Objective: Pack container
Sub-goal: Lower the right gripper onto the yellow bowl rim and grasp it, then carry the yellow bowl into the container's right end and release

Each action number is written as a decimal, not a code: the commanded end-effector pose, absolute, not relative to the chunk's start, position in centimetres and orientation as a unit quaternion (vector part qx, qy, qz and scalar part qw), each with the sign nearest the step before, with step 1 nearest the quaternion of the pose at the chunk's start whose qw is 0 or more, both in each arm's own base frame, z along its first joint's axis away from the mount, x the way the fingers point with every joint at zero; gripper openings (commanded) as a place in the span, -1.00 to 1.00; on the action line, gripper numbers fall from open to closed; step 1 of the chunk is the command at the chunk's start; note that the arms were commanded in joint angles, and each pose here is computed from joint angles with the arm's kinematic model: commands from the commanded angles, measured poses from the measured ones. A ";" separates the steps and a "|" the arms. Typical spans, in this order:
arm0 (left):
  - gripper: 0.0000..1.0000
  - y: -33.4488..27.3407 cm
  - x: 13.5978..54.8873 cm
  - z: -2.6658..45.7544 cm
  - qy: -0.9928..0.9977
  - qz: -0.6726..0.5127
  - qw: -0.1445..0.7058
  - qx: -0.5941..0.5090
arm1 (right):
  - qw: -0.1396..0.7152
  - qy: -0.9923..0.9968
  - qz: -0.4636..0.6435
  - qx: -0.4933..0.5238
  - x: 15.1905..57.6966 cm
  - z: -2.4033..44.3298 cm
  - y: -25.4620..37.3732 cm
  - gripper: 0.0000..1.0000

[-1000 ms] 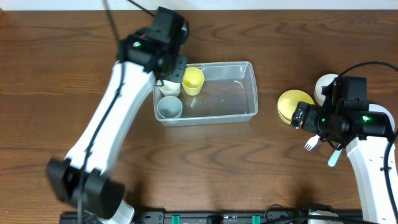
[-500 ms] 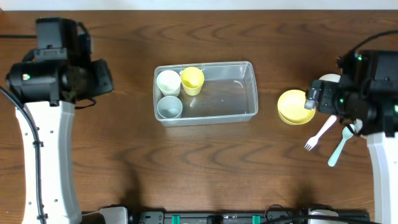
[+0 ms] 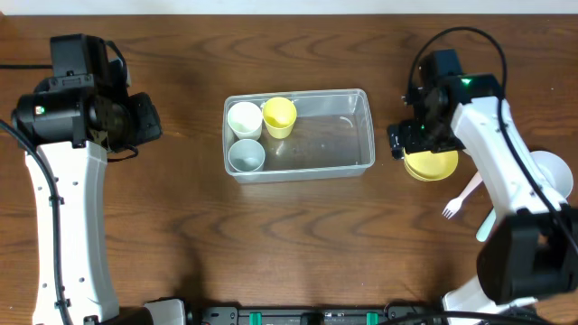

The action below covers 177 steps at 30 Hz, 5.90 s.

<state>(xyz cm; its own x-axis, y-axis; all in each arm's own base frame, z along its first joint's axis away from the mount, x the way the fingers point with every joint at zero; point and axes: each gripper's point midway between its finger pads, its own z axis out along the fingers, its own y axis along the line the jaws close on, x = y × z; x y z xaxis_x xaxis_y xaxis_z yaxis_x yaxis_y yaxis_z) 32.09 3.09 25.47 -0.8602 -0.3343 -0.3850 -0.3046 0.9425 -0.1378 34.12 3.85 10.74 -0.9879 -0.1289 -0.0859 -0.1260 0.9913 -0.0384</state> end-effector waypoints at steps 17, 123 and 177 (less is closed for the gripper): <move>-0.33 3.0 32.1 25.3 0.963 -0.043 0.202 -0.173 | -0.032 0.994 -0.061 -0.079 35.2 3.2 2.8 0.42; 0.16 3.0 31.8 25.1 0.965 -0.043 0.194 -0.173 | 0.084 0.933 0.006 -0.350 39.0 7.1 23.1 -0.15; 0.16 2.9 31.5 25.0 0.966 -0.043 0.188 -0.174 | -0.047 0.990 0.096 -0.091 28.3 7.8 27.7 -0.97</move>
